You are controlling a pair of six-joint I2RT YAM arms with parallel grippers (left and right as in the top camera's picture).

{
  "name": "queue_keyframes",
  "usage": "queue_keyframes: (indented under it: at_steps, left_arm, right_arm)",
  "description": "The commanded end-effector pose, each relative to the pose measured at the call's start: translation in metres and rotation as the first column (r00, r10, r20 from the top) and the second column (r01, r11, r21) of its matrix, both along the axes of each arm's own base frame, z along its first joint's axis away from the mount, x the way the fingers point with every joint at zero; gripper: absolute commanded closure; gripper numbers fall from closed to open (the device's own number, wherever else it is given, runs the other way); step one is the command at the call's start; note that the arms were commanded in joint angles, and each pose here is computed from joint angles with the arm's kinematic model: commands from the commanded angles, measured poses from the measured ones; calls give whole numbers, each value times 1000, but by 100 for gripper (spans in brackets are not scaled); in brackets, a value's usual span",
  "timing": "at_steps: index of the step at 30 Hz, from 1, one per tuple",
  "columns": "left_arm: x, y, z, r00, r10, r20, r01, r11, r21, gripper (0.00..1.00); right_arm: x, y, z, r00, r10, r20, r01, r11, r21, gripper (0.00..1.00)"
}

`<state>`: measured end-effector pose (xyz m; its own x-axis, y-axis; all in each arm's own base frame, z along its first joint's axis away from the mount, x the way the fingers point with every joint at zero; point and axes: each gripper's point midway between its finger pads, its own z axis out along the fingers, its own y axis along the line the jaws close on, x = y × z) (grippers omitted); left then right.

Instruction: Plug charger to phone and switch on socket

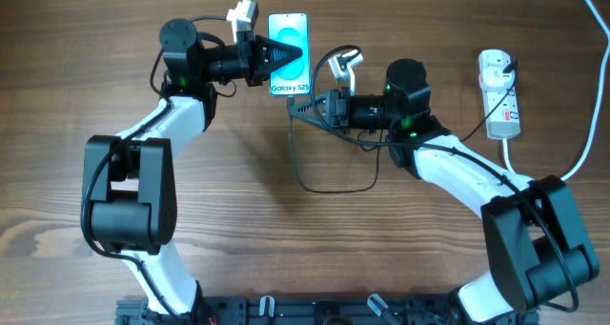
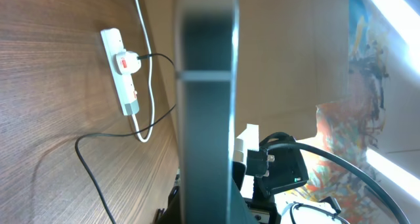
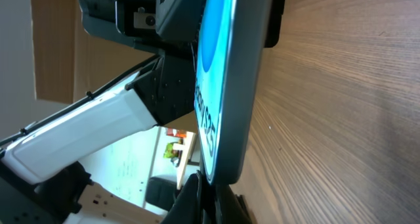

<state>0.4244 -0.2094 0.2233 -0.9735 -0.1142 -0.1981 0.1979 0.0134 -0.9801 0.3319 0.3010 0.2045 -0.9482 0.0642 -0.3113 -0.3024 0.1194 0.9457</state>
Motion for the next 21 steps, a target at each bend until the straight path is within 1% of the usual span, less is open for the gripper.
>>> queue_keyframes:
  at_steps: [1,3,4,5,6,7,9,10,13,16,19,21]
  left_arm:
    - [-20,-1,20,994,-101,52,101,995,5,96]
    - [-18,2,20,995,-89,52,88,996,4,96]
    - [-16,5,20,995,-78,55,78,997,4,96]
    - [-14,8,20,996,-70,55,70,998,4,96]
    - [-13,12,20,997,-62,55,62,998,4,96]
    - [-11,15,20,997,-54,54,54,999,4,96]
    - [-8,22,19,998,-36,44,36,999,4,96]
    - [-6,25,18,999,-27,33,27,1000,4,96]
    - [-4,29,14,1000,-16,3,16,1000,5,96]
    - [-6,24,11,1000,-29,-3,29,1000,8,96]
    - [-8,13,5,999,-41,-3,41,999,16,96]
    - [-4,7,-7,999,-7,-31,8,999,37,96]
  right_arm:
    - [11,-4,-3,996,-30,81,31,999,-14,60]
    - [3,-4,-2,996,17,91,-16,1000,-7,53]
    - [1,-5,-1,995,32,97,-32,999,-3,46]
    - [-1,-6,0,993,47,105,-47,999,-1,36]
    - [-2,-8,1,993,57,107,-58,998,3,28]
    - [-3,-9,3,992,64,109,-65,998,6,24]
    - [-6,-13,8,988,82,133,-84,996,14,10]
    - [-8,-15,12,984,90,153,-93,996,17,1]
    - [-10,-23,26,974,78,214,-83,996,14,1]
    - [-7,-33,31,973,20,229,-15,1000,-27,1]
    - [-8,-44,29,970,-39,241,65,993,-103,0]
    - [-11,-53,24,965,-88,248,135,974,-180,0]
